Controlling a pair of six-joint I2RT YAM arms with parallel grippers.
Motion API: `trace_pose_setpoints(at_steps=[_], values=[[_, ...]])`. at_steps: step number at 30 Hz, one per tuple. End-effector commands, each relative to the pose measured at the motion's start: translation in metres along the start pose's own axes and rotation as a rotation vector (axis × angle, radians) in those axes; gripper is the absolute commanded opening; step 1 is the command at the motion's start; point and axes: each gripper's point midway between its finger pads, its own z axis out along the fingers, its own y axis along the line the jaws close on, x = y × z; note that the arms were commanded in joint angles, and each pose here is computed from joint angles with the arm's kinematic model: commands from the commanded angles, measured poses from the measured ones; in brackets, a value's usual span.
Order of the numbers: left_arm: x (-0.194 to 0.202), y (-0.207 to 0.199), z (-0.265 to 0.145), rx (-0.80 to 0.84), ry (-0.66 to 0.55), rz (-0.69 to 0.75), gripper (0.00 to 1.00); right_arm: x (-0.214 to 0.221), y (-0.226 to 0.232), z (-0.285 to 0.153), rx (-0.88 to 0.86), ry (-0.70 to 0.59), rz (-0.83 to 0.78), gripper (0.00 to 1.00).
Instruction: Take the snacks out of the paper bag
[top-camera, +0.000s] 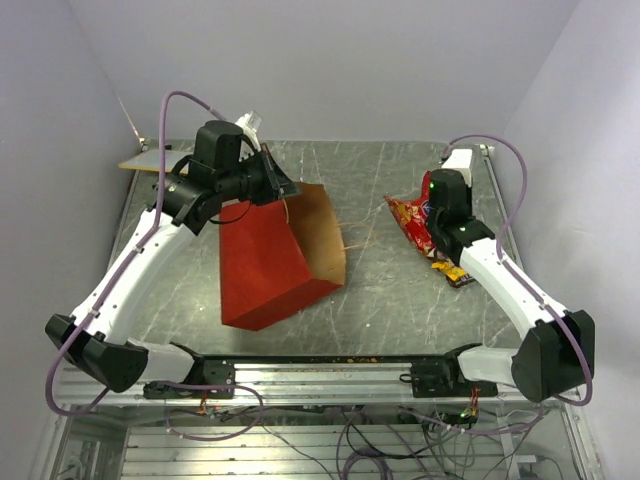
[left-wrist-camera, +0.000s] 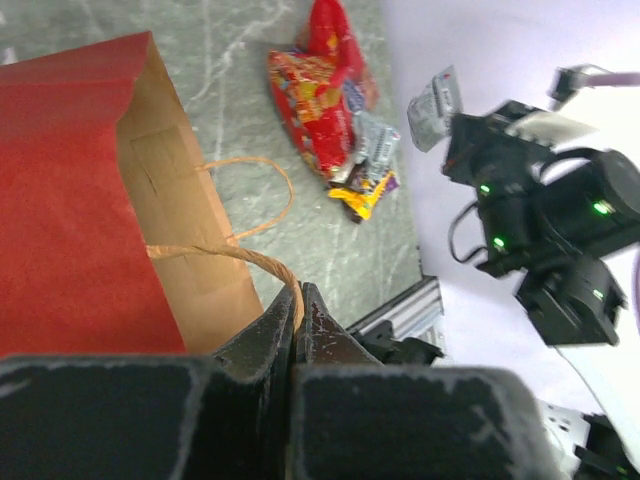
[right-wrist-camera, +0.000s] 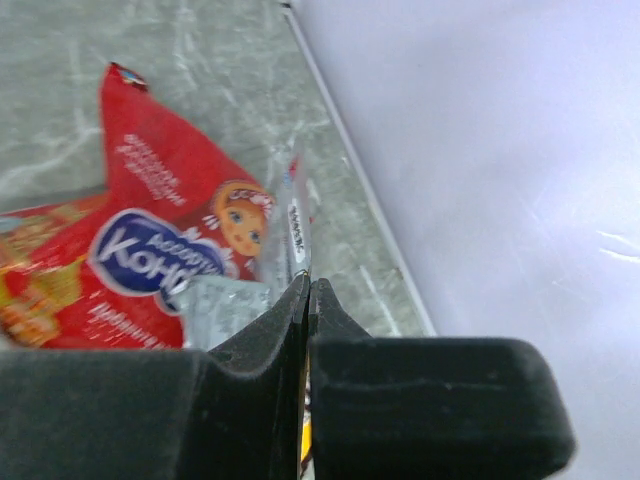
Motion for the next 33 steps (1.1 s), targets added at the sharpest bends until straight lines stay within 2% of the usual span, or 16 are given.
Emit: trace_pose_setpoints(at_steps=[1,6,8,10,14,17,20,28,33], values=[[-0.016,-0.051,-0.004,0.207,-0.009,0.012,0.07,0.009,-0.008,0.028,0.029,0.016,-0.074,0.00],[-0.029,-0.089,-0.001,0.378,-0.004,-0.033,0.07,0.031,0.009,0.041,0.001,0.057,-0.087,0.00],[-0.031,-0.093,-0.003,0.398,-0.016,-0.040,0.07,0.042,0.018,0.041,-0.032,0.085,-0.065,0.00],[-0.024,-0.078,-0.003,0.345,-0.021,-0.039,0.07,0.054,0.025,0.041,-0.047,0.124,-0.043,0.00],[0.014,-0.017,-0.002,0.157,0.027,-0.090,0.07,0.075,0.035,0.038,-0.087,0.183,-0.043,0.00],[0.045,0.026,-0.004,0.044,0.057,-0.139,0.07,0.081,0.040,0.036,-0.114,0.193,-0.041,0.00],[0.058,0.054,-0.012,-0.036,0.054,-0.160,0.07,0.080,0.051,0.032,-0.164,0.191,-0.026,0.00],[0.051,0.064,-0.026,-0.097,0.018,-0.144,0.10,0.083,0.068,0.021,-0.244,0.219,0.037,0.00],[0.040,0.066,-0.041,-0.157,-0.023,-0.102,0.23,0.082,0.070,0.018,-0.265,0.230,0.040,0.03]])
